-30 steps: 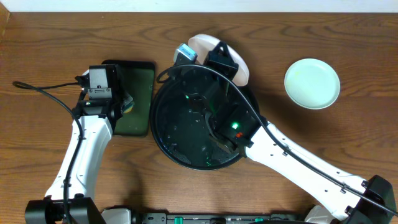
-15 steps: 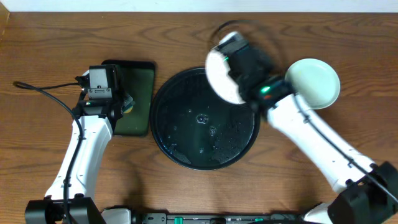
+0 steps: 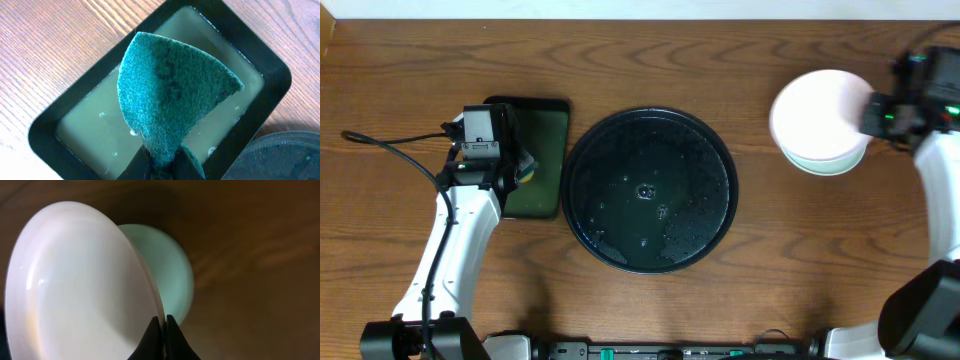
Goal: Clean dirty plates on tray and stack at the side
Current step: 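Lift the pink plate with the right gripper and stack it on the green plates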
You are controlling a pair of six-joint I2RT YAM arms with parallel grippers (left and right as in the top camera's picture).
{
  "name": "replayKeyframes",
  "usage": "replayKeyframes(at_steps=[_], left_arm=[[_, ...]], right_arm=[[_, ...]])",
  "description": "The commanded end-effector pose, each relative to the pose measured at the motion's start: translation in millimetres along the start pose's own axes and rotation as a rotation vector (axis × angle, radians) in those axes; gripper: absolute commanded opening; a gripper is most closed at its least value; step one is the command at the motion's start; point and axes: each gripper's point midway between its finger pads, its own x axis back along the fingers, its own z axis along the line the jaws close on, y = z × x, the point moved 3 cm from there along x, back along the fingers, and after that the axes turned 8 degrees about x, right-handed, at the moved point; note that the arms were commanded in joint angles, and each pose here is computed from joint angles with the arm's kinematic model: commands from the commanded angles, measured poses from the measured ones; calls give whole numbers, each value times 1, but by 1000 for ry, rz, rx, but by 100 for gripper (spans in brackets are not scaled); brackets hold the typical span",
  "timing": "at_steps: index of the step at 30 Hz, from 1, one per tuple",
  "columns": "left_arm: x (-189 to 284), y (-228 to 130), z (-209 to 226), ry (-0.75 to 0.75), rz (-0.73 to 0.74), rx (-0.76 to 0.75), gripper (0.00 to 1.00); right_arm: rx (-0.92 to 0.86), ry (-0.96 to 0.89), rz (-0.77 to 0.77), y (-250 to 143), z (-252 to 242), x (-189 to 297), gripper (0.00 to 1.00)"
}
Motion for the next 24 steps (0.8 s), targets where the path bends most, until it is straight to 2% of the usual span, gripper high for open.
replayKeyframes(at_steps=[1,7,13,17,18,22,24], left_arm=[[-2,-2,4,14,6,-17,8],[-2,-2,4,14,6,-17,8],[-2,-2,4,14,6,-17,8],[-2,-2,4,14,6,-17,8],[-2,-2,4,14,6,-16,8],[-2,-2,4,14,5,-16,8],[-2,-2,4,13,5,-16,8]], right_arm=[[-164,30,-2,-7,-28,2,2],[-261,14,14,-25,-52,-25,1],[-284,33,76,-44,-47,-71,1],[-278,119,136,-56,-28,-97,2],[-275,145,149,-58,-22,-102,6],[-234,170,163,-59,-7,-102,40],[-211,176,149,-54,0,-92,50]])
